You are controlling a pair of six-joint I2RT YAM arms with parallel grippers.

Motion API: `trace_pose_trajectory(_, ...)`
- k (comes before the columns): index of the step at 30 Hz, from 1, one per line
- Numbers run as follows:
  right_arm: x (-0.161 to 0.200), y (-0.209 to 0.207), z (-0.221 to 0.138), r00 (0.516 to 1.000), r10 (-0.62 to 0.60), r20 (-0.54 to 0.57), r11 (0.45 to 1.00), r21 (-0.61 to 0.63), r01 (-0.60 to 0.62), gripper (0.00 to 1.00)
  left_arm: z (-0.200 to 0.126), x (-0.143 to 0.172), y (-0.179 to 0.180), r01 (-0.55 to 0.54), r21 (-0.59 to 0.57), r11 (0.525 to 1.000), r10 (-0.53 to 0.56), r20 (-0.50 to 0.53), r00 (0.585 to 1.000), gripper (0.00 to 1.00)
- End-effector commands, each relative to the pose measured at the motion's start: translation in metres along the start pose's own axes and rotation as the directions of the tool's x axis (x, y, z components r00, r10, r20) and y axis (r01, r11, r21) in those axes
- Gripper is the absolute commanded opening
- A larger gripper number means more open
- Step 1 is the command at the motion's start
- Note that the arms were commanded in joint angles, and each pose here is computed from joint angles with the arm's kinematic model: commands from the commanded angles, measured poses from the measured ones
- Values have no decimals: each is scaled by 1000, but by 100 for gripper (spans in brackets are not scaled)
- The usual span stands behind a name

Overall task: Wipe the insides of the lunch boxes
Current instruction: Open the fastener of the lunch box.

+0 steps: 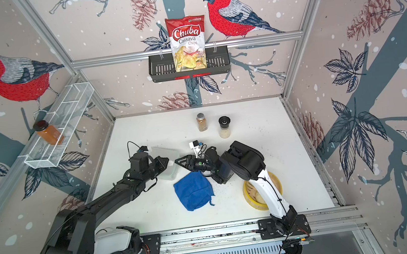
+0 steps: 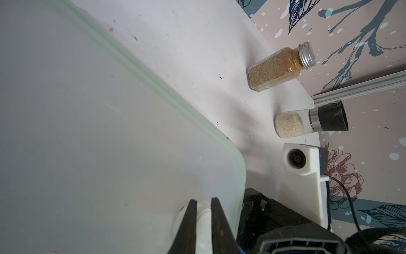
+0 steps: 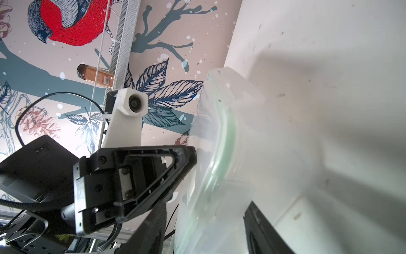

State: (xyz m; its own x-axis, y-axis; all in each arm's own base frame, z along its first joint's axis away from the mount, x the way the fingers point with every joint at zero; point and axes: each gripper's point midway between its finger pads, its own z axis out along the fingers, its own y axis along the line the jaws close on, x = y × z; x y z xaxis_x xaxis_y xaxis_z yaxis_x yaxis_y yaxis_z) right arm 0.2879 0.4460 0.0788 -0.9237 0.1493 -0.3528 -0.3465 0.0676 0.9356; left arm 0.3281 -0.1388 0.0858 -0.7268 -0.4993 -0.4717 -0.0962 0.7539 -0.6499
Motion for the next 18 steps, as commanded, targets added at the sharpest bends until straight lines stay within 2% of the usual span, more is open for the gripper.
trace_pose_trajectory(1, 0, 12, 5, 1000, -29, -3, 998, -55, 28, 58, -3, 49, 40, 46, -152, 987, -74, -183, 980, 16)
trace_pose_trajectory(6, -1, 13, 7, 1000, -12, 3, 996, -91, 12, 58, -1, 50, 40, 50, -151, 987, -78, -190, 979, 16)
trace_pose_trajectory(8, -1, 17, 6, 1000, -11, 6, 993, -117, 12, 55, -1, 51, 41, 51, -153, 987, -80, -192, 978, 16)
trace_pose_trajectory(13, -3, 34, 1, 999, -19, 26, 979, -201, 24, 40, 1, 54, 44, 52, -159, 986, -84, -202, 976, 16)
trace_pose_trajectory(18, -5, 47, -8, 999, -15, 46, 961, -275, 28, 30, 3, 56, 45, 54, -158, 986, -86, -207, 975, 16)
